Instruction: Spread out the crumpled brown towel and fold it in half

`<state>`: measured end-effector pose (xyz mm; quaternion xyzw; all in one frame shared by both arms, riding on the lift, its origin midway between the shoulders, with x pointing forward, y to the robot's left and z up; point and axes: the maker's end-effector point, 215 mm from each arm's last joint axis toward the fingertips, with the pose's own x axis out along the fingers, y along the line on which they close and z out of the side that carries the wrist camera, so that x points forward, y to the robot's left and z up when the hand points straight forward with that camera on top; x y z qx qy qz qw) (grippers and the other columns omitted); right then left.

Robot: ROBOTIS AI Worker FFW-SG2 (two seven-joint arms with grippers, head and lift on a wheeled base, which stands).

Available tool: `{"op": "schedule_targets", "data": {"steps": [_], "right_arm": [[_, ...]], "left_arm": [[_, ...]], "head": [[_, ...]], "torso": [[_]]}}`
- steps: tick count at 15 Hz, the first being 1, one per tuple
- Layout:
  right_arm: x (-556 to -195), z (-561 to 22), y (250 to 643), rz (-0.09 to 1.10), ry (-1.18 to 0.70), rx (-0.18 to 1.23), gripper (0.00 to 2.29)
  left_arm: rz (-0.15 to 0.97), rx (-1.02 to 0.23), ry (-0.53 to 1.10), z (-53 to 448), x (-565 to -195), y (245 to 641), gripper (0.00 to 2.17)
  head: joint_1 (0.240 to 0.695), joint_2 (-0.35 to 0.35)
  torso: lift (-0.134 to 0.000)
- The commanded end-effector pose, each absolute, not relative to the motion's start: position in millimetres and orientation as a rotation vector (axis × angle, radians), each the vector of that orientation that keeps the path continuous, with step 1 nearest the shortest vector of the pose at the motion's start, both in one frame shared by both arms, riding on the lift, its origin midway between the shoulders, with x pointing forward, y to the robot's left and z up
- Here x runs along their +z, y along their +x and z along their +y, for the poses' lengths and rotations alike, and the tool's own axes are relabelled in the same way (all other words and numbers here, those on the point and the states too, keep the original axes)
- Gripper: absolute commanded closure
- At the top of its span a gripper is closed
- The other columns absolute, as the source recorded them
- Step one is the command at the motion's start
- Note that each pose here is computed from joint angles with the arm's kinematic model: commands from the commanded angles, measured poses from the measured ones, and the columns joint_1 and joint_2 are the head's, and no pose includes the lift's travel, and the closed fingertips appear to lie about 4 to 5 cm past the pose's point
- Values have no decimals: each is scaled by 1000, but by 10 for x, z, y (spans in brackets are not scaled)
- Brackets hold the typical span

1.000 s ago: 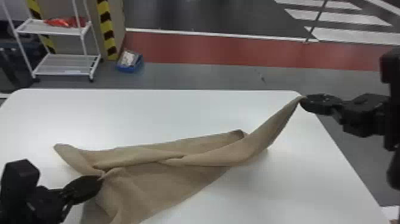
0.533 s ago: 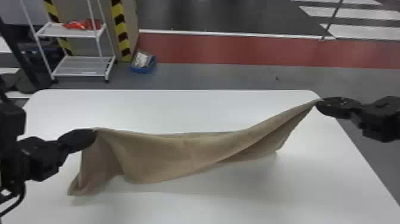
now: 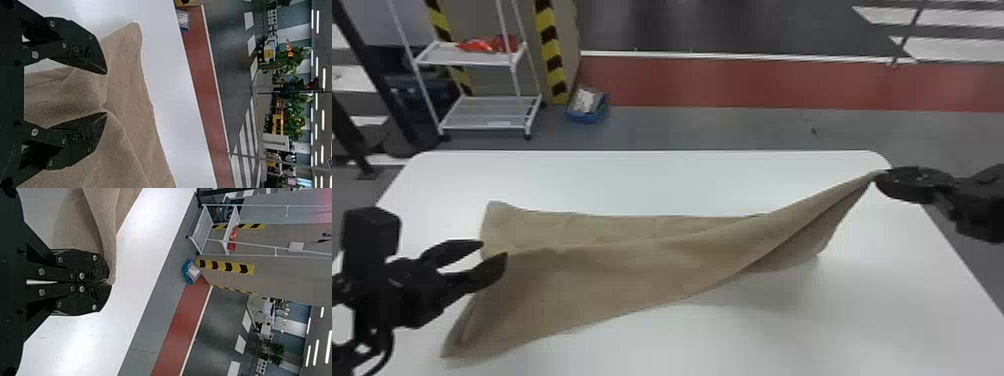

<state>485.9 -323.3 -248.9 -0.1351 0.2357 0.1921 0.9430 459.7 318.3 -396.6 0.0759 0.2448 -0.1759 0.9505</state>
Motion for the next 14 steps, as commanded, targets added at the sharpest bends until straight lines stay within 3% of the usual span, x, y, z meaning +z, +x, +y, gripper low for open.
{"op": "schedule_targets", "data": {"steps": [1, 7, 12, 14], "right_arm": [[-2560, -3217, 4867, 490, -288, 403, 1295], [-2617, -3231, 4833, 496, -306, 408, 1295], [-2733, -3314, 4836, 514, -323, 402, 1295], [-2881, -3332, 4750, 520, -429, 433, 1295]], "left_arm": [[472, -348, 166, 3301, -3883, 4434, 53], [385, -585, 348, 3030, -3699, 3898, 215], [386, -633, 397, 2972, -3773, 3661, 215], [378, -638, 413, 2959, -3777, 3645, 215]], "head": [[695, -9], [695, -14], [695, -31], [695, -38]], "torso": [[-124], [-124], [-124], [-124]]}}
